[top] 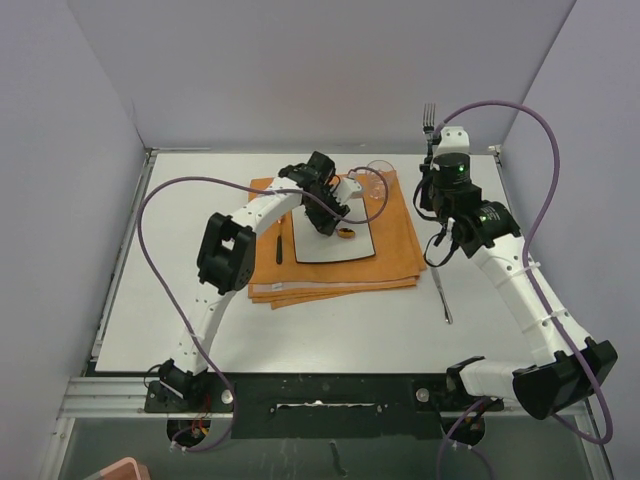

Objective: Set the dinner table for one person
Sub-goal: Pick up the spoon from the napkin.

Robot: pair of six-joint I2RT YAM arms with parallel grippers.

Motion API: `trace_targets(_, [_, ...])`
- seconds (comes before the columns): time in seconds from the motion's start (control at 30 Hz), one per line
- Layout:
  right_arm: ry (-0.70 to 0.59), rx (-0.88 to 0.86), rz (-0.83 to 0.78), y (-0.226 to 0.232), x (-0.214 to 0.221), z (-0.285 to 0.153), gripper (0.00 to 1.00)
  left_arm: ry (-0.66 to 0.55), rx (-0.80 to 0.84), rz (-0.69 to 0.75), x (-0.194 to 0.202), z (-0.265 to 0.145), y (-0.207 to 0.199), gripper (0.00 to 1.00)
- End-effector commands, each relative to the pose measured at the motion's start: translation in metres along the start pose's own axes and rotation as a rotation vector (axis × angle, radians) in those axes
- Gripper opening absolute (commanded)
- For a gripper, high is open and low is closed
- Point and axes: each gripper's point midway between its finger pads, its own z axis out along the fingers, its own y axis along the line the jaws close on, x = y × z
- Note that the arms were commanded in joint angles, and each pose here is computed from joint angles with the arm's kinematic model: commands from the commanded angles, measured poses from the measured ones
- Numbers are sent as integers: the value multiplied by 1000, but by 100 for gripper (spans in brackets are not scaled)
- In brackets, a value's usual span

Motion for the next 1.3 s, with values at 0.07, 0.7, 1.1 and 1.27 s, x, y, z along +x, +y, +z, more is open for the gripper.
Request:
trace_targets(0.07, [-32, 11, 20, -8, -10, 0, 0, -83, -44, 222, -39, -10, -11, 43])
trace_targets(0.7, [15, 15, -8, -6, 9, 14, 0, -36, -218, 353, -38, -30, 15, 41])
trace_targets(1.1, [22, 11, -1, -4, 13, 18, 0, -76, -248, 420, -69, -80, -15, 41])
trace_targets(1.27, [23, 10, -4, -4, 14, 17, 0, -103, -281, 431, -80, -95, -12, 41])
